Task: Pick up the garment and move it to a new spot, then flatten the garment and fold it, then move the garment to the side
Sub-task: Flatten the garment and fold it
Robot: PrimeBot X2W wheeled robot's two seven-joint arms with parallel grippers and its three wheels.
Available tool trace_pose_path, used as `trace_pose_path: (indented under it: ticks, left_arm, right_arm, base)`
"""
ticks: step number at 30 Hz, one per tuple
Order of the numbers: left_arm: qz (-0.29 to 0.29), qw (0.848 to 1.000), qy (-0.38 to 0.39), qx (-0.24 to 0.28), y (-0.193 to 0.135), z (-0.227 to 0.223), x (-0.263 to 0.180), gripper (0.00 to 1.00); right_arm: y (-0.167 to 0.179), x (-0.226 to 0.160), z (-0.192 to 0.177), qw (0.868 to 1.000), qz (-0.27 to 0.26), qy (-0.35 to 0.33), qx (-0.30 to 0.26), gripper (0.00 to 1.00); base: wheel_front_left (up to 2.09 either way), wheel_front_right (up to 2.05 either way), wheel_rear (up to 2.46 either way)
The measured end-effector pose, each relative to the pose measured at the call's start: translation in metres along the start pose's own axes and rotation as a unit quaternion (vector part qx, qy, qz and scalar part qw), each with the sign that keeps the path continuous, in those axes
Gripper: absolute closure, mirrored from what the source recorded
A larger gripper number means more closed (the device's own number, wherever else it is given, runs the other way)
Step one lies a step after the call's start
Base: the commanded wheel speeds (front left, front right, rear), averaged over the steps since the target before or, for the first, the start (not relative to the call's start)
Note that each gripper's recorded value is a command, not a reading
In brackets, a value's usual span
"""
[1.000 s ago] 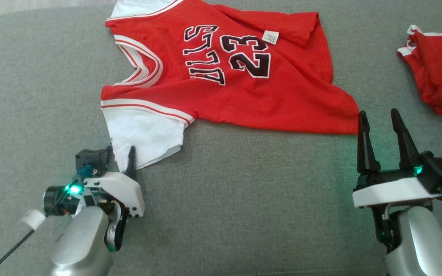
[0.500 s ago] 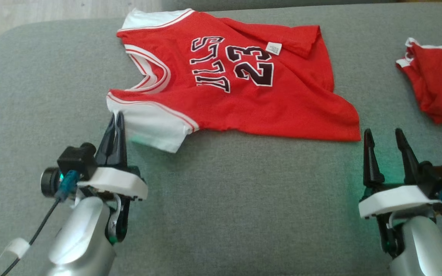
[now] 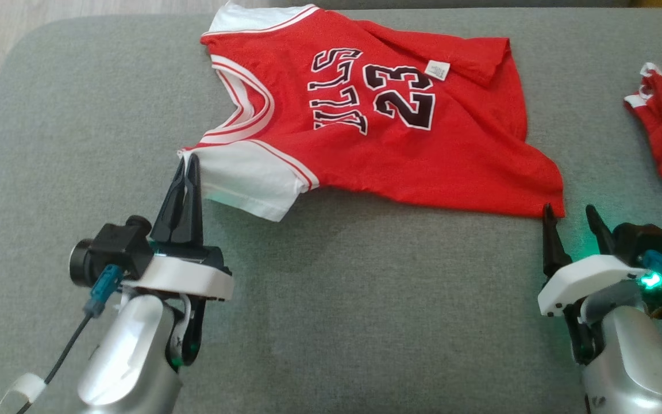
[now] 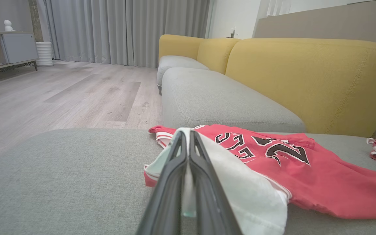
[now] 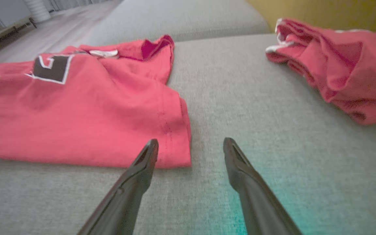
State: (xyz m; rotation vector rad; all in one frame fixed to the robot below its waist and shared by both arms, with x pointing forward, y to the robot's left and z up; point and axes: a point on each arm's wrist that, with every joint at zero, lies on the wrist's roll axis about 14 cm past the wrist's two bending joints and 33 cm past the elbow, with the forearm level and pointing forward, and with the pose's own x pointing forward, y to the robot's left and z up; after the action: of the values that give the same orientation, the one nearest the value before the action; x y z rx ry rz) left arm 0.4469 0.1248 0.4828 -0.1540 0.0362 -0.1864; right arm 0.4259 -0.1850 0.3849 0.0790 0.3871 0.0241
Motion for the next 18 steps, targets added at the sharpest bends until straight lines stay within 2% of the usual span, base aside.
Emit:
trace_pose_path:
  ticks: [5,9,10,11,12,18]
  left_arm:
    - [-0.001,1.0,-0.003,-0.001,0.0,0.002,-0.001,1.0]
    - [-0.001,1.0,-0.007,-0.003,-0.001,0.003,-0.002,1.0]
    - [0.0,1.0,-0.007,-0.003,0.0,0.004,-0.003,1.0]
    - [0.0,1.0,-0.007,-0.003,0.0,0.004,-0.003,1.0]
    - [0.0,1.0,-0.008,-0.003,0.0,0.005,-0.004,1.0]
    - [-0.003,1.0,-0.012,-0.008,-0.003,0.008,-0.006,1.0]
  right_arm:
    - [0.001,0.005,-0.019,0.999,0.0,0.041,-0.008,0.0]
    - [0.007,0.013,-0.019,0.999,0.008,0.05,-0.019,0.0]
    - [0.01,0.015,-0.019,0.998,0.014,0.053,-0.022,0.16]
    - [0.012,0.016,-0.019,0.998,0.016,0.055,-0.024,0.54]
    - [0.013,0.016,-0.019,0.998,0.019,0.056,-0.025,1.0]
    - [0.023,0.013,-0.014,0.999,0.033,0.036,-0.023,1.0]
  base:
    - [0.0,0.0,0.0]
    - [0.0,0.0,0.0]
    - [0.0,0.0,0.0]
    - [0.0,0.0,0.0]
    - [0.0,0.0,0.0]
    - [0.0,0.0,0.0]
